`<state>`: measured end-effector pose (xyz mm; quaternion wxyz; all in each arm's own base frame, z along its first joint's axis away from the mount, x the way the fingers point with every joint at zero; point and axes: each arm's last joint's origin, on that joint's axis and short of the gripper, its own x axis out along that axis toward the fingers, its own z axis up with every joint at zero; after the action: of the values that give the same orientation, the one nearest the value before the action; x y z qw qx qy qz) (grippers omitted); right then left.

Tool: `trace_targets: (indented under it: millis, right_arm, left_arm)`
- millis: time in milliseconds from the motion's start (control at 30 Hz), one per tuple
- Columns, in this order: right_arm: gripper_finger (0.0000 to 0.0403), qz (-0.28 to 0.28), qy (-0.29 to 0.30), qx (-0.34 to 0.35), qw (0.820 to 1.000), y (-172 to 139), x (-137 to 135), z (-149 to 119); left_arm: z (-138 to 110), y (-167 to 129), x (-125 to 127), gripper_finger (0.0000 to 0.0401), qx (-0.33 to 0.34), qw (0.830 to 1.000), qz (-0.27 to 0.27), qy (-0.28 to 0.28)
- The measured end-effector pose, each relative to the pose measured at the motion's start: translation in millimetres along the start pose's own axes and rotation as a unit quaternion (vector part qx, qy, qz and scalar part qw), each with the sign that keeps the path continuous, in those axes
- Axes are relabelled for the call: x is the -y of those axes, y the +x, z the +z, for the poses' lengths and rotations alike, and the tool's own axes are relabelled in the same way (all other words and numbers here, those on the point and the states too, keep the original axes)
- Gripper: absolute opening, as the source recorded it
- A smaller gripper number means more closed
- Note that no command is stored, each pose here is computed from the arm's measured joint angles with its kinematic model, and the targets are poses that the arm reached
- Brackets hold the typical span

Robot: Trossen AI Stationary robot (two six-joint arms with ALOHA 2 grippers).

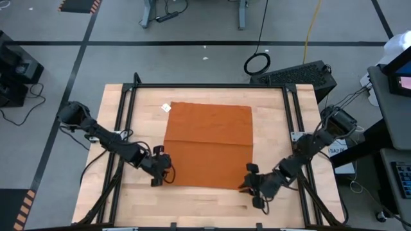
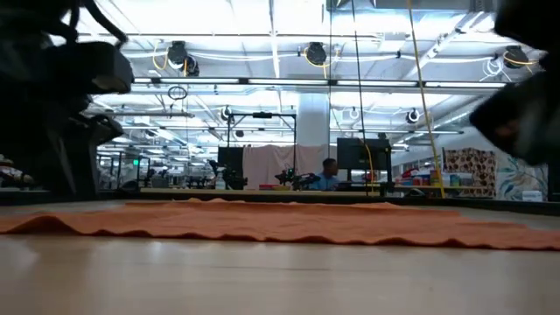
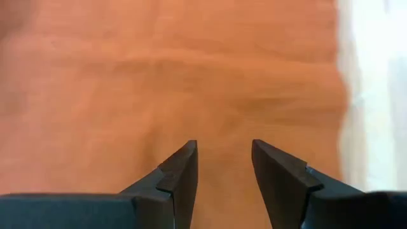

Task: Roll towel
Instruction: Roll the brown towel

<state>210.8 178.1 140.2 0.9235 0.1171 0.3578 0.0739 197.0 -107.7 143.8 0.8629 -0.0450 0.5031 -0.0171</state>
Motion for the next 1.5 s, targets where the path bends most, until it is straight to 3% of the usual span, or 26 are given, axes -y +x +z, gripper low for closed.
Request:
trace_targets:
  millis: [133, 300, 500, 667, 900, 1500]
  right_arm:
    - [0.0080, -0.011, -0.012, -0.048, 0.999, -6, -6, -18]
    - [0.0128, -0.030, -0.024, -0.068, 0.997, -10, -8, -28]
    - [0.0189, -0.064, -0.079, -0.038, 0.994, -12, -10, -30]
    - [0.0204, -0.078, -0.095, -0.055, 0.991, -13, -6, -34]
    - [0.0176, -0.083, -0.105, -0.064, 0.989, -13, -5, -35]
    - [0.0016, -0.066, -0.097, -0.087, 0.989, -13, -5, -37]
  left_arm:
    - [3, -4, 13, 0.0154, 0.023, 0.999, -0.024, 0.014]
    - [-3, -7, 24, 0.0162, 0.033, 0.998, -0.032, 0.039]
    - [-10, -10, 35, 0.0223, 0.053, 0.996, -0.014, 0.063]
    - [-15, -13, 41, 0.0274, 0.066, 0.995, -0.006, 0.079]
    - [-20, -15, 48, 0.0287, 0.068, 0.993, -0.016, 0.094]
    - [-42, -14, 66, 0.0287, 0.042, 0.992, -0.032, 0.112]
